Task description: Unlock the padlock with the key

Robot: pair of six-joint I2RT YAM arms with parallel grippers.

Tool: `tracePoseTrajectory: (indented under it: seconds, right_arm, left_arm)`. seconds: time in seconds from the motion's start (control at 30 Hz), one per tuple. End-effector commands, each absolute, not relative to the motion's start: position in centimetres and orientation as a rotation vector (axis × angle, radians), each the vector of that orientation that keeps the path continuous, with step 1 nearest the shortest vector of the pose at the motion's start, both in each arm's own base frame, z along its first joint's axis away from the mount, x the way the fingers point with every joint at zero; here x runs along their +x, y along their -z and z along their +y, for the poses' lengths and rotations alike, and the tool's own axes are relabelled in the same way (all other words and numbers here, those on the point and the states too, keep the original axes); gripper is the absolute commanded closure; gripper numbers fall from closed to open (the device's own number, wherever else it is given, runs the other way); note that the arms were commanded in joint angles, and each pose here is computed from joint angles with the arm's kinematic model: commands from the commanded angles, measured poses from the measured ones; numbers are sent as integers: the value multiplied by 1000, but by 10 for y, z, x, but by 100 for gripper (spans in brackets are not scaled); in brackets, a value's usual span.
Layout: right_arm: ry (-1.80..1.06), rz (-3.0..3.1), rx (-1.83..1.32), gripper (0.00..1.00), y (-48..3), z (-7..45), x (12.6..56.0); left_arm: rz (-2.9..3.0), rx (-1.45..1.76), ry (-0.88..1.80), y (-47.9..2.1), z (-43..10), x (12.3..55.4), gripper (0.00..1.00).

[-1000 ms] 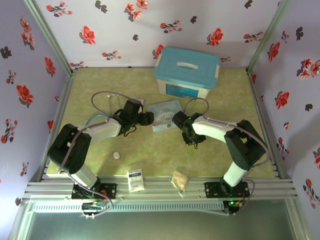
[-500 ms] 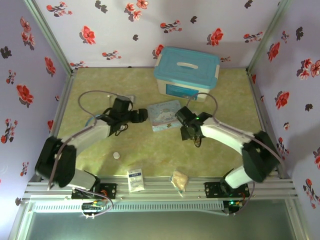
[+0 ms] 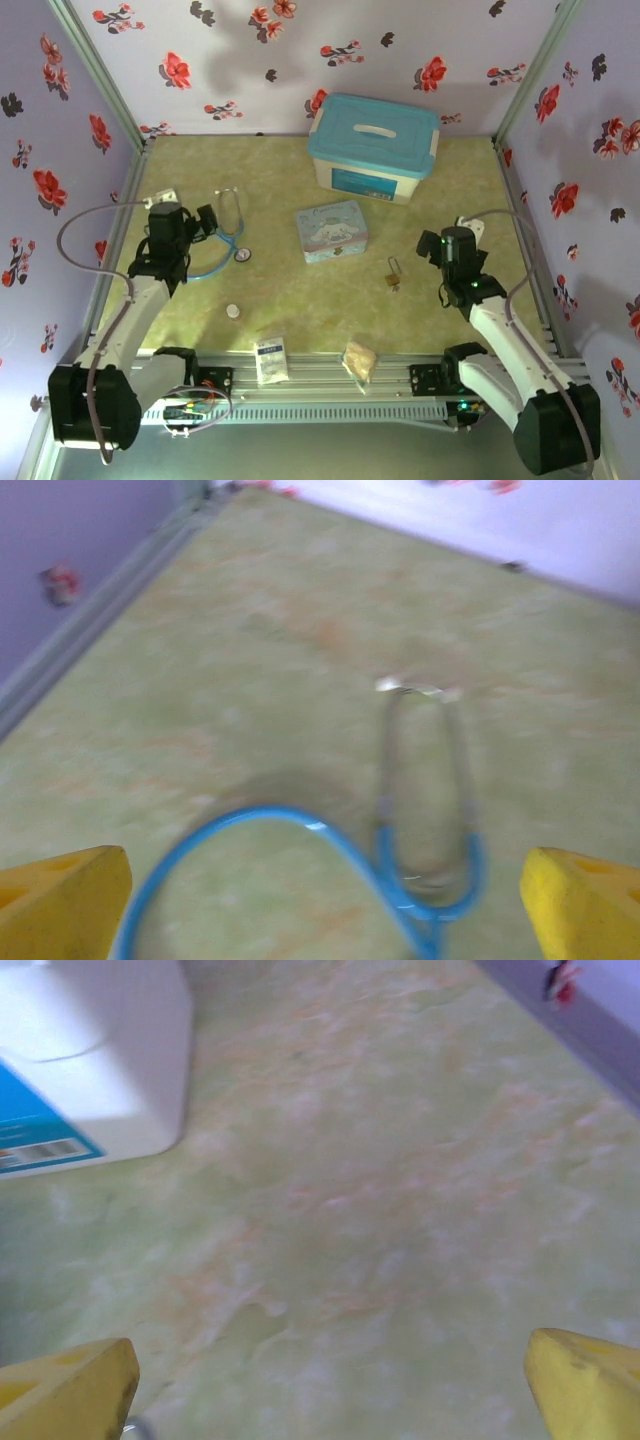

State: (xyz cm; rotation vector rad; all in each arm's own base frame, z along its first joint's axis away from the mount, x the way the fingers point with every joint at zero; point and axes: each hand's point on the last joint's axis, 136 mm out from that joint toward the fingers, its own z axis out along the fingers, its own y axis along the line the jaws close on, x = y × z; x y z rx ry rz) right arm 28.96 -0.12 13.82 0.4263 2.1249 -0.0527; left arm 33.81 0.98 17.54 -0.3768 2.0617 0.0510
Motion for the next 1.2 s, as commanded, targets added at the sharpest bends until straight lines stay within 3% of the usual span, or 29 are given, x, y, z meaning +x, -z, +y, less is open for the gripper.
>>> tracePoseTrajectory:
  seconds: [0.0,0.17,0.3,0.5,1.17]
  right_arm:
    - [157,1967,429,1,-158,-24,299]
    - [271,1929,368,1,-140,-37,312]
    - [317,1957,359,1,-117,-45,319]
    - [271,1812,375,1,-126,-49,334]
    - [164,1888,282,1,-90,-34,391]
  left_arm:
    - [1972,-395,-272,-168,40,336,0]
    - [1964,-323,-410,-132,54,343,0]
    - [1936,-337,-337,-120,60,352,0]
    - [1851,-415,-225,-114,74,374,0]
    - [1890,-170,-161,-97,35,393,0]
